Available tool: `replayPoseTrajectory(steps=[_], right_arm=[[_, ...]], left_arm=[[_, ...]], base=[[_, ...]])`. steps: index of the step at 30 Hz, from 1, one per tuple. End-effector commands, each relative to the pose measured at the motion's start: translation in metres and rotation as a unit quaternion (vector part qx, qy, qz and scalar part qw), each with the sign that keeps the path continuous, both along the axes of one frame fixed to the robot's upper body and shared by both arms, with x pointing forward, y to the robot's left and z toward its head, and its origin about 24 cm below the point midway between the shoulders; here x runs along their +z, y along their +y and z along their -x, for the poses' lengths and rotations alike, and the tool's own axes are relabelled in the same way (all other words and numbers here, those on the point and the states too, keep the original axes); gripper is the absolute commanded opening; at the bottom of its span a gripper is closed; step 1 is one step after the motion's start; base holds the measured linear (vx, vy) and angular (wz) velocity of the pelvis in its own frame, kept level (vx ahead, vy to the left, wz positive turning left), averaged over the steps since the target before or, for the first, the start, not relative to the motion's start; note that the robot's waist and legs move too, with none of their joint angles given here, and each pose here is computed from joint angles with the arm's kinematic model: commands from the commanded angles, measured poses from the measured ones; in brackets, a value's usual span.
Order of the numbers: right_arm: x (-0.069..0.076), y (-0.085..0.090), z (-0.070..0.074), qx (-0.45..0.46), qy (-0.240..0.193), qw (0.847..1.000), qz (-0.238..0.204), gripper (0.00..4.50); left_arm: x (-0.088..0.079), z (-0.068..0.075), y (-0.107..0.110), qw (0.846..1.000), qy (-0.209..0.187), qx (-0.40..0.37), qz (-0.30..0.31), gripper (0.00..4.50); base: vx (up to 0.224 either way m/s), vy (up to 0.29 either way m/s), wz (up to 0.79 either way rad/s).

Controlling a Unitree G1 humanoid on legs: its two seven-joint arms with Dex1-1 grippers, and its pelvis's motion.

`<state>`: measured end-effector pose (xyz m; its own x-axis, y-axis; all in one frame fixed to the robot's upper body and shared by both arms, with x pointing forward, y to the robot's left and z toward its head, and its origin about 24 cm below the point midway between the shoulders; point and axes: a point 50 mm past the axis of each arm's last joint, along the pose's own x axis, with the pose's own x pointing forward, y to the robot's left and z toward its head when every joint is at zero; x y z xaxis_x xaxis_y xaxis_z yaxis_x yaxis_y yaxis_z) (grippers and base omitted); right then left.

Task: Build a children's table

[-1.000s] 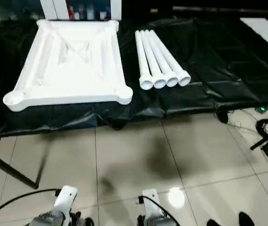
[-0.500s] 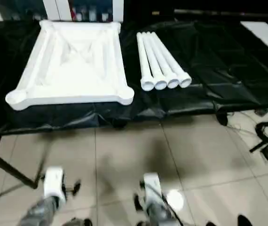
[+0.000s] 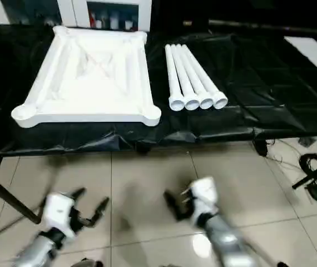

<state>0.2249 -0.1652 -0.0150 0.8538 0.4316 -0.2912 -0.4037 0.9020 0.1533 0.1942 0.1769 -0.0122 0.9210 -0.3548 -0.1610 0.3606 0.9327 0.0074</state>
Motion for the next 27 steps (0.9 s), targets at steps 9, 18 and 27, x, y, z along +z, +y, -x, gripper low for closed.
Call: replayPoseTrajectory(steps=[9,18,27], right_arm=[[0.064,-0.026,-0.004,-0.112,-0.108,0.988,-0.024,4.47],[0.085,-0.036,-0.026,-0.177,-0.125,0.976,-0.020,4.47],[0.082,-0.005,-0.046,-0.163,-0.104,0.981,-0.019,4.47]], left_arm=[[0.081,-0.028,0.037,0.977,-0.120,0.173,-0.041,4.50],[0.095,-0.053,0.015,0.976,-0.127,0.174,-0.037,4.50],[0.084,-0.078,0.010,0.975,-0.093,0.198,-0.034,4.50]], base=[[0.000,0.000,0.00],[0.000,0.000,0.00],[-0.011,-0.048,0.21]])
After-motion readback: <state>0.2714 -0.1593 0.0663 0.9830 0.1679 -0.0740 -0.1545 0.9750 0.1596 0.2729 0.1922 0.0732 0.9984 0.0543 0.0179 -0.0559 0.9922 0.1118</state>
